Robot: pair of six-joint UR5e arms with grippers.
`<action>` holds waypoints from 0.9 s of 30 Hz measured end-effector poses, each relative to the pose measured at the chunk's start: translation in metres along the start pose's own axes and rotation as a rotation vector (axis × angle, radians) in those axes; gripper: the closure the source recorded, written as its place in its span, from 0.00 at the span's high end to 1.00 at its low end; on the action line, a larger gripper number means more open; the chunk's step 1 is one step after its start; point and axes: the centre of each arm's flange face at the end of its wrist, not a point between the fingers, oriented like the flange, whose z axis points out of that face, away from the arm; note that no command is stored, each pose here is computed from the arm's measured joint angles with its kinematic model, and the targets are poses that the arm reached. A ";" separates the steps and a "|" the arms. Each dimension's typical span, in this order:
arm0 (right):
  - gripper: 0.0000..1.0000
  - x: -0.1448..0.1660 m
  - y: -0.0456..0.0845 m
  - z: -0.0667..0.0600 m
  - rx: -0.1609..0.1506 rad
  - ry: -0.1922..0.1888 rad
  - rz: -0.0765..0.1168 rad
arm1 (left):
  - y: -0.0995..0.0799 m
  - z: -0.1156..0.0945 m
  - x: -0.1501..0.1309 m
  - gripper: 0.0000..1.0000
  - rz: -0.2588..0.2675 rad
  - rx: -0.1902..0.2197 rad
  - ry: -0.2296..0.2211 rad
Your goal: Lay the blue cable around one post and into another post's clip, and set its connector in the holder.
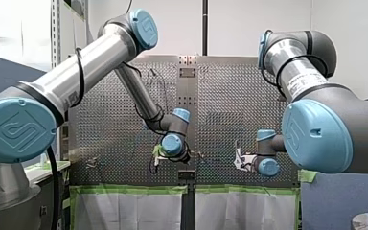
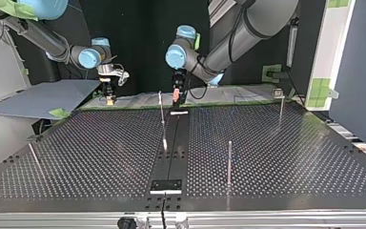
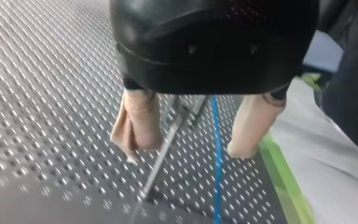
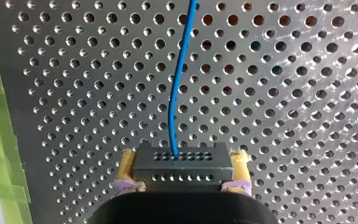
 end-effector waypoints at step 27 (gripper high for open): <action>0.00 -0.001 0.002 0.000 -0.002 -0.001 0.012 | -0.024 -0.023 -0.019 1.00 -0.069 0.052 -0.009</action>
